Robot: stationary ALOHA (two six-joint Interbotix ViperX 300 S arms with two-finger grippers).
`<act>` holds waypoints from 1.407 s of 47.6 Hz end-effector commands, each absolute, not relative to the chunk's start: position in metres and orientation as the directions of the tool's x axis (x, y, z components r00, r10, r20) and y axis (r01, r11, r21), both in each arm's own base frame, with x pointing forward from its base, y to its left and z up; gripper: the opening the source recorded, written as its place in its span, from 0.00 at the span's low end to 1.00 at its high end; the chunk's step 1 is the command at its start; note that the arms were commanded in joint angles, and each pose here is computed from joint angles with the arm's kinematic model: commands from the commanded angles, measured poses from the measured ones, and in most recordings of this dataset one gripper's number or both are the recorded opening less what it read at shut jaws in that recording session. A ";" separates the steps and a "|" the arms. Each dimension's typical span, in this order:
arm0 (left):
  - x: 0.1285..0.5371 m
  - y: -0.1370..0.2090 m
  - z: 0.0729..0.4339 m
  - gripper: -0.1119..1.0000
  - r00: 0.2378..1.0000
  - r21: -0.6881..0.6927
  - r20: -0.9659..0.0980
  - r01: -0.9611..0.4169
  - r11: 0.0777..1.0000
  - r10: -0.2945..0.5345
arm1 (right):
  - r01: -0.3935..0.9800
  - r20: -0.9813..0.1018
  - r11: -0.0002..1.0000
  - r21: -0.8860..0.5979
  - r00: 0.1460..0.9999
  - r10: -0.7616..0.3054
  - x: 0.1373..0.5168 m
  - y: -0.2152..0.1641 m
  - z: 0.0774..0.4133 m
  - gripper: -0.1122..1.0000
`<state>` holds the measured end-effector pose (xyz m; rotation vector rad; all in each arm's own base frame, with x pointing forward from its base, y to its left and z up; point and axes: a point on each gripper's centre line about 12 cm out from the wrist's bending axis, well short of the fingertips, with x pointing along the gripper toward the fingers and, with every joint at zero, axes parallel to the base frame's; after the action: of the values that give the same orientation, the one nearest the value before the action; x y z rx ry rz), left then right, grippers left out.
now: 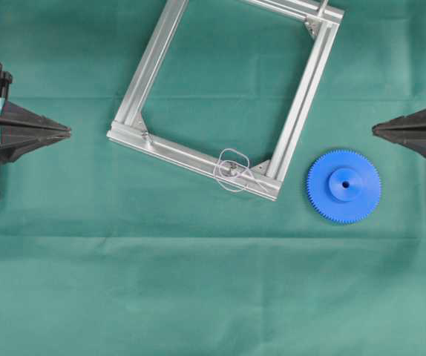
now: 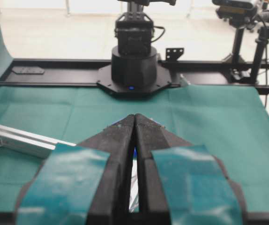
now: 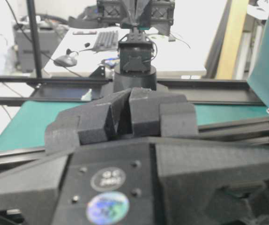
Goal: Find the location of the shaft and insert the gear.
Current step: 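Move the right gripper open over the blue gear's hub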
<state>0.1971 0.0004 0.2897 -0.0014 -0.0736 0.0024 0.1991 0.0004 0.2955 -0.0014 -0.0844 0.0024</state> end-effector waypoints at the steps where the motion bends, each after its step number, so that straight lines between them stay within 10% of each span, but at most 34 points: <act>1: 0.203 0.001 0.298 0.11 0.998 -0.003 0.067 -0.007 1.000 0.007 | 0.011 0.081 1.000 0.002 0.997 -0.011 0.201 -0.002 0.297 0.10; 16: 0.205 0.001 0.296 0.11 1.000 -0.007 0.025 -0.007 1.000 0.007 | 0.034 -0.072 0.999 0.026 0.997 -0.032 0.204 -0.007 0.297 0.30; 30: 0.203 0.001 0.293 0.11 1.000 -0.009 -0.012 -0.006 1.000 0.006 | 0.116 -0.194 0.989 0.087 0.976 -0.098 0.202 -0.020 0.286 0.92; 67: 0.202 0.001 0.291 0.11 0.999 -0.006 -0.034 -0.006 1.000 0.006 | 0.226 -0.661 0.963 0.144 0.746 -0.076 0.200 -0.021 0.253 0.92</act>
<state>0.2001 0.0006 0.2796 -0.0044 0.0629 0.0038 0.1979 -0.0201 0.2485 0.2160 0.6804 -0.1622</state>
